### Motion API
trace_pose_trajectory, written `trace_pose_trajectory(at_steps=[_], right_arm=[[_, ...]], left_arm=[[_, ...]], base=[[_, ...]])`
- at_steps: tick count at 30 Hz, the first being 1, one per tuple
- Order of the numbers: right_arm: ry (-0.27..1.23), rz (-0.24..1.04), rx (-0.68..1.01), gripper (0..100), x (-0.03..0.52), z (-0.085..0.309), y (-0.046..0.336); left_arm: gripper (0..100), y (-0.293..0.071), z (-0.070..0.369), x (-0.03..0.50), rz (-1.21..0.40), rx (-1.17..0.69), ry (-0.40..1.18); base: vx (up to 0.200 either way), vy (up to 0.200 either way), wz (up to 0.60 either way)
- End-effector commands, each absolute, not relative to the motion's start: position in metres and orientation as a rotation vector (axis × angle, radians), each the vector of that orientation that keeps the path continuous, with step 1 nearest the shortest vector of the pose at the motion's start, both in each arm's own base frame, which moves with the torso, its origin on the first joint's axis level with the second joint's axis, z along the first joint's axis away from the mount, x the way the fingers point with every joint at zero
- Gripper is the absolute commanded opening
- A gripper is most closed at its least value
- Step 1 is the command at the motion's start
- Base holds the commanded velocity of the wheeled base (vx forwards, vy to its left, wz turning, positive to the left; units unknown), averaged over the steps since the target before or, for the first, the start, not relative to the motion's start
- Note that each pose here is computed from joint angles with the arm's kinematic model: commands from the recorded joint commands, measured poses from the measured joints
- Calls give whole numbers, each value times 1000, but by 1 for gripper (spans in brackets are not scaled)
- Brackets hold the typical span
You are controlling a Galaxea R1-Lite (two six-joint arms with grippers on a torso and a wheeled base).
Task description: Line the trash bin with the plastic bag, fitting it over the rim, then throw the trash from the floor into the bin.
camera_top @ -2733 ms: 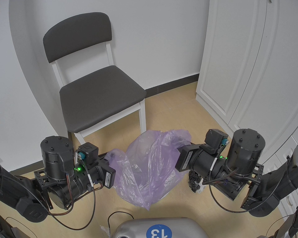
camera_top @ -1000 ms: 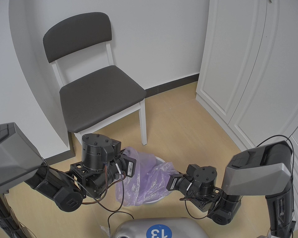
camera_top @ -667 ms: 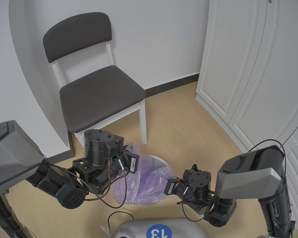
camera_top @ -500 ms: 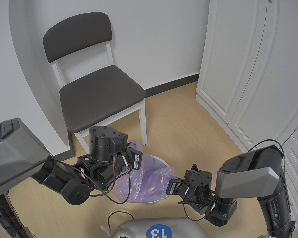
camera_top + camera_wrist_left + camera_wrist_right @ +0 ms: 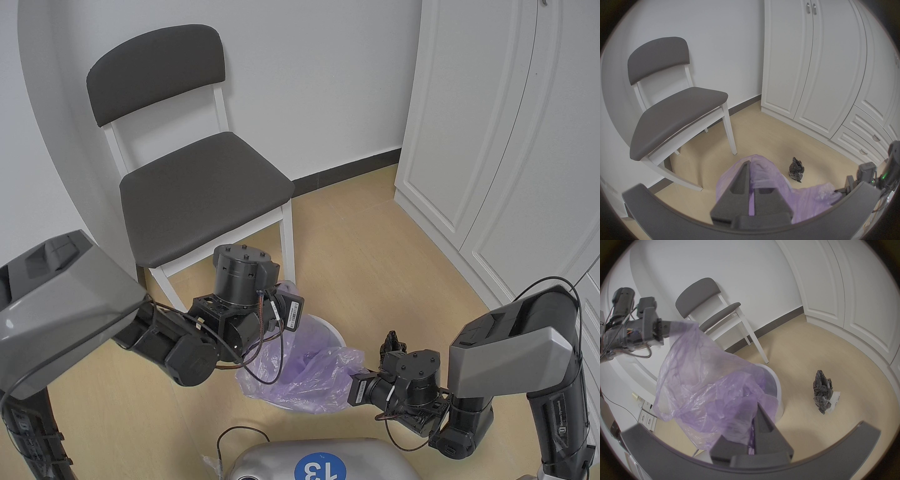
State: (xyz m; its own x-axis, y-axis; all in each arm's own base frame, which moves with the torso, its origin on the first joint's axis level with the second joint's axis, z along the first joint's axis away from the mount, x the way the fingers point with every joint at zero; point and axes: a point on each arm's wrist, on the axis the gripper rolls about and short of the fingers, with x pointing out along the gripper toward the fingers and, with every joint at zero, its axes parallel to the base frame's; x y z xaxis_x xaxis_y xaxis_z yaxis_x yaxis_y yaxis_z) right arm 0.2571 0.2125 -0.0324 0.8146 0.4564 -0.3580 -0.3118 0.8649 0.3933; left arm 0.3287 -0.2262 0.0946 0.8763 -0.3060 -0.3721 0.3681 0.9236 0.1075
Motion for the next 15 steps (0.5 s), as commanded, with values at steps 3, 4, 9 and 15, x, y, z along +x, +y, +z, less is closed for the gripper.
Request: trace_pose_trajectory(at_steps=[3, 4, 9, 15], right_arm=[[441, 411, 338, 0, 262, -30, 210], [439, 408, 339, 0, 263, -30, 210], [431, 401, 345, 0, 267, -30, 209], [419, 393, 352, 0, 272, -31, 209]], left_arm=[[0, -220, 67, 358, -301, 188, 408], [0, -218, 64, 362, -291, 188, 413], [0, -206, 44, 380, -250, 185, 443], [0, -196, 22, 395, -207, 161, 474]], base=[[0, 0, 0], [0, 0, 0], [0, 0, 0], [0, 0, 0]])
